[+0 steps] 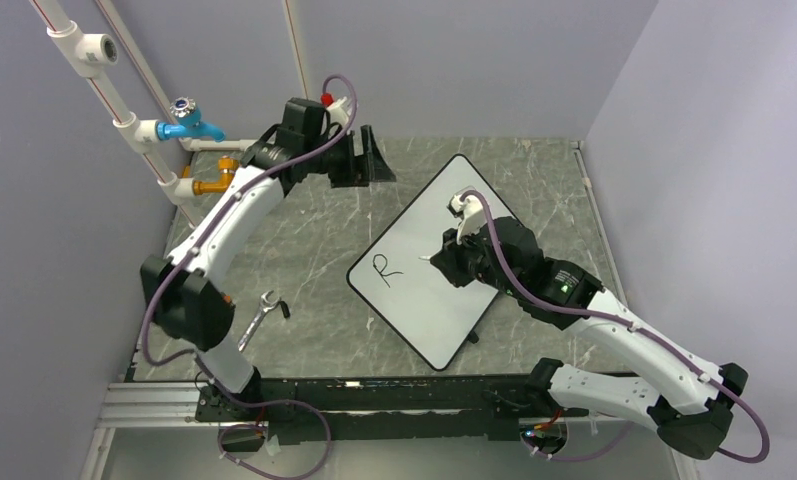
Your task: Write a sentence on the whiteboard
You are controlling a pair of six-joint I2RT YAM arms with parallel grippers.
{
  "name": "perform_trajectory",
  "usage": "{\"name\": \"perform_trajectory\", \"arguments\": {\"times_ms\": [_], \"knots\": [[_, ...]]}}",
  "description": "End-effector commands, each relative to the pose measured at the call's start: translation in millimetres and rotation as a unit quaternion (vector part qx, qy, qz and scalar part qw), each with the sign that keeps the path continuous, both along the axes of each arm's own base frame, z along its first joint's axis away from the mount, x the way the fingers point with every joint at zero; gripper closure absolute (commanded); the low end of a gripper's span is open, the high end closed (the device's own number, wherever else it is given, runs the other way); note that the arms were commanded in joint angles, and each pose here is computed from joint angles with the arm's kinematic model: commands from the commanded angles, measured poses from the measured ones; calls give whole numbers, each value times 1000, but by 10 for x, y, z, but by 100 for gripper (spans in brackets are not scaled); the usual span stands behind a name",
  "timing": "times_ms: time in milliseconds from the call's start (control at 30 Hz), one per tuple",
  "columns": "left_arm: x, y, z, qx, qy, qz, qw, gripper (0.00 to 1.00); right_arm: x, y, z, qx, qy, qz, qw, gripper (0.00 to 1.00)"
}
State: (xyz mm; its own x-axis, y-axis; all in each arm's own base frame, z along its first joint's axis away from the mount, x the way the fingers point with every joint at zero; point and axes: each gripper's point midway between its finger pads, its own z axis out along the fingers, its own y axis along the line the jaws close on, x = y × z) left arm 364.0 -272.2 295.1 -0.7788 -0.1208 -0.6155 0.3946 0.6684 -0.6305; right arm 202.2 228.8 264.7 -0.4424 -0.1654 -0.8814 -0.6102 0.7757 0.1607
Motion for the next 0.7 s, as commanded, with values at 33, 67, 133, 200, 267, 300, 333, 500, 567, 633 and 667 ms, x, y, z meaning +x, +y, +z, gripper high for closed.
{"name": "perform_trajectory", "arguments": {"times_ms": [33, 67, 133, 200, 267, 300, 333, 500, 567, 633, 667], "knots": [[162, -130, 496, -19, -45, -40, 998, 15, 41, 106, 155, 24, -16, 14, 999, 100], [157, -127, 500, -22, -48, -37, 998, 15, 46, 94, 156, 23, -17, 11, 1000, 100], [82, -98, 297, -35, -29, -22, 999, 15, 51, 78, 168, 22, -19, 8, 1000, 100], [-28, -59, 170, -56, -29, -8, 998, 14, 56, 65, 175, 18, -16, 6, 1000, 100], [-156, -7, 95, -62, -29, -5, 998, 13, 49, 57, 193, 14, -16, 9, 1000, 100], [-204, 29, 94, -56, -30, -3, 998, 13, 53, 45, 196, 14, -17, 6, 1000, 100], [-246, 63, 89, -50, -27, 1, 998, 13, 56, 42, 207, 16, -19, 5, 1000, 100], [-443, 152, 60, -33, -21, 8, 999, 13, 56, 45, 219, 24, -21, 3, 999, 100], [-530, 150, 41, -28, -24, 6, 999, 13, 54, 41, 223, 28, -21, 2, 999, 100], [-590, 176, 28, -13, -28, 20, 999, 12, 53, 44, 237, 30, -23, 3, 999, 100], [-625, 155, 18, -6, -34, 15, 999, 12, 53, 44, 253, 30, -24, 3, 999, 100]]}}
